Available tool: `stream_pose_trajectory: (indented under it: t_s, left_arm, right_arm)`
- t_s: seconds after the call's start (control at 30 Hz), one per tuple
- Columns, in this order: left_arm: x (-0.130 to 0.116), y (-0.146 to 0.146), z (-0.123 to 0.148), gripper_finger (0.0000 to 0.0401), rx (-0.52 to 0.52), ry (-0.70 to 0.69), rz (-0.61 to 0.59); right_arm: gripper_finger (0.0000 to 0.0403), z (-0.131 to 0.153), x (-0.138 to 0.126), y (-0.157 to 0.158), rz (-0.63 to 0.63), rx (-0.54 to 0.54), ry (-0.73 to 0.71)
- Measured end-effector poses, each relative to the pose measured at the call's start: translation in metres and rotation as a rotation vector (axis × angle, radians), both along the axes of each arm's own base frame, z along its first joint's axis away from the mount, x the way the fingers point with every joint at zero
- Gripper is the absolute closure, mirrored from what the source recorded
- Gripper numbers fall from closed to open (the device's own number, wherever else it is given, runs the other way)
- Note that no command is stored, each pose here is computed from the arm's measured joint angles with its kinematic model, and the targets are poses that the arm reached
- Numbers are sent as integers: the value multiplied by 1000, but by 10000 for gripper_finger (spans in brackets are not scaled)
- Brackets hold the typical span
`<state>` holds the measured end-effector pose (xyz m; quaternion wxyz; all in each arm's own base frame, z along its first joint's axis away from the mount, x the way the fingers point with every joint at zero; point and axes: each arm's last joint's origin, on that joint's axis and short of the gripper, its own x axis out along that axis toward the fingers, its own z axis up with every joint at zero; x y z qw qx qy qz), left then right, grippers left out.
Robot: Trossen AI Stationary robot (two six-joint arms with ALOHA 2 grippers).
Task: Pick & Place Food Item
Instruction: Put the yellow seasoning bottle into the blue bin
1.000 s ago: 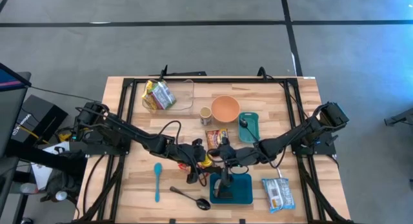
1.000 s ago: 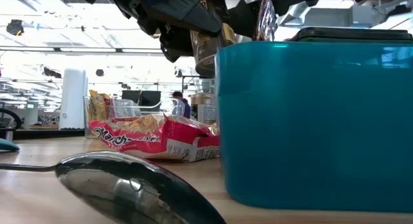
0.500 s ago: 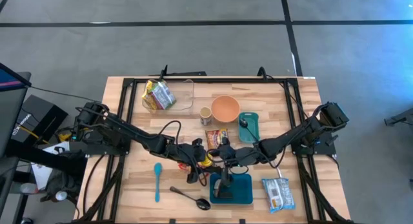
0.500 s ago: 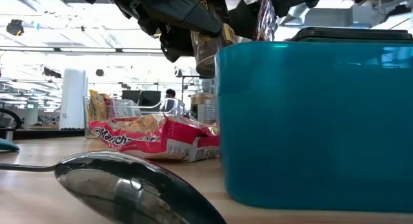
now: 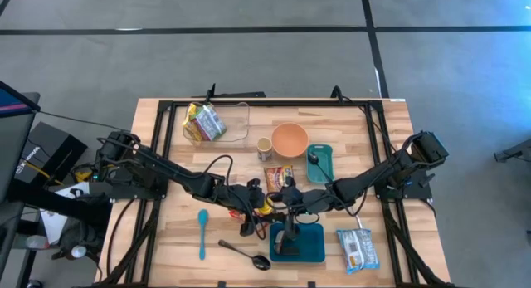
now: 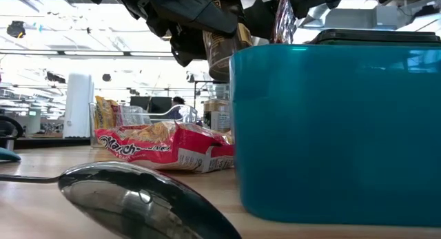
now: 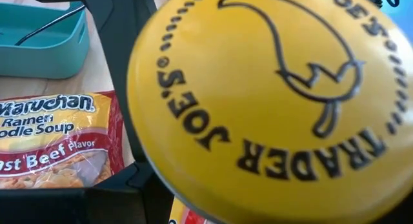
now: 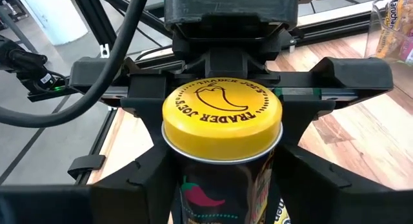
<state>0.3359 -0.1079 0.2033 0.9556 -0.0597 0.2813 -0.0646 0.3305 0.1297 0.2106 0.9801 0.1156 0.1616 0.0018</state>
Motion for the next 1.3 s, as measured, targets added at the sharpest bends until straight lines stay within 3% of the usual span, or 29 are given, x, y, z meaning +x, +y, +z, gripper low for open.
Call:
stream_pose_trajectory:
  t_s: [0.57,1.07,1.3]
  left_arm:
    - [0,0,0,183,4,0,0]
    - [0,0,0,116,16,4,3]
    - [-1,2,1,107,15,9,6]
  right_arm:
    - [185,0,0,0,-2,3,0]
    - [189,0,0,0,-4,14,0]
    - [185,-1,0,0,-3,4,16]
